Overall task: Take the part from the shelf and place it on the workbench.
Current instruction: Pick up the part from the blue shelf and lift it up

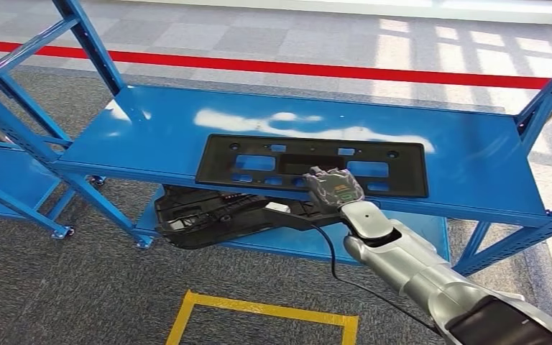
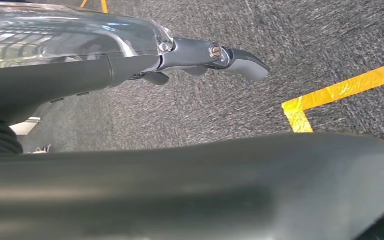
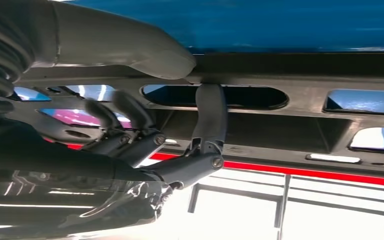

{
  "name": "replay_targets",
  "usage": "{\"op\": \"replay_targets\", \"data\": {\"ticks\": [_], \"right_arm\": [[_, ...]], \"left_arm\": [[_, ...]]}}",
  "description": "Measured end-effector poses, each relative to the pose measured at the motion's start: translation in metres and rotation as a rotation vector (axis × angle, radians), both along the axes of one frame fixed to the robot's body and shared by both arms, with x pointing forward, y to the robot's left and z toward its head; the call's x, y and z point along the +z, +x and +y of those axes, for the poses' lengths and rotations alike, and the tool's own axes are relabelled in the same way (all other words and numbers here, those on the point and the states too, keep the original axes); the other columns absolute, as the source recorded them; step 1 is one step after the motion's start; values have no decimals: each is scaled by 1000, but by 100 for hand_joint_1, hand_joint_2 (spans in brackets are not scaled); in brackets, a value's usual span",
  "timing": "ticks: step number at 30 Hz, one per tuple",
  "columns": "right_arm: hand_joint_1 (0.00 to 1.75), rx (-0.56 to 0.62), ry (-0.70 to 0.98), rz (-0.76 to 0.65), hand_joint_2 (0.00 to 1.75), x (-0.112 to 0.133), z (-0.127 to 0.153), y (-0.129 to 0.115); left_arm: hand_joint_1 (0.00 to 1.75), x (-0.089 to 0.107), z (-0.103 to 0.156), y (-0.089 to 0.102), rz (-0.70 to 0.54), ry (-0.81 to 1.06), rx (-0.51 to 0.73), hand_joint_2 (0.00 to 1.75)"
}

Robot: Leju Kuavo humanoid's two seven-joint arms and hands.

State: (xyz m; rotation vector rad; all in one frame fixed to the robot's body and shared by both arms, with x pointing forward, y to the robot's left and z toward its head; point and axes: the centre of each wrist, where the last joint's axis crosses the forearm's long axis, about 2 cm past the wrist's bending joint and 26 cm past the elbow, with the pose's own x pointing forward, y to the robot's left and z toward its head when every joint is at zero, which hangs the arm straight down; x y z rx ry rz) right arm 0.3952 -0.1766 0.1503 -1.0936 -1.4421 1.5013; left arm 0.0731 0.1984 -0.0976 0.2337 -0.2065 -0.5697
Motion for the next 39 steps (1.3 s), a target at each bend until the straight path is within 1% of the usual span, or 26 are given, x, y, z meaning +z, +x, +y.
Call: {"op": "replay_targets", "data": {"ticks": [14, 18, 23, 27, 39], "right_arm": [[175, -7, 14, -7, 175, -1, -4, -3], [0, -7, 17, -8, 175, -1, -5, -3], [0, -6, 18, 11, 175, -7, -5, -7], [0, -5, 23, 17, 0, -8, -6, -8], [0, -7, 18, 14, 0, -8, -7, -8]], "left_arm": [[0, 0, 0, 0, -6, -6, -3, 0], [0, 0, 0, 0, -7, -7, -3, 0], [0, 0, 0, 0, -7, -8, -3, 0], [0, 0, 0, 0, -7, -8, -3, 0], [0, 0, 0, 0, -8, -8, -3, 0]]}}
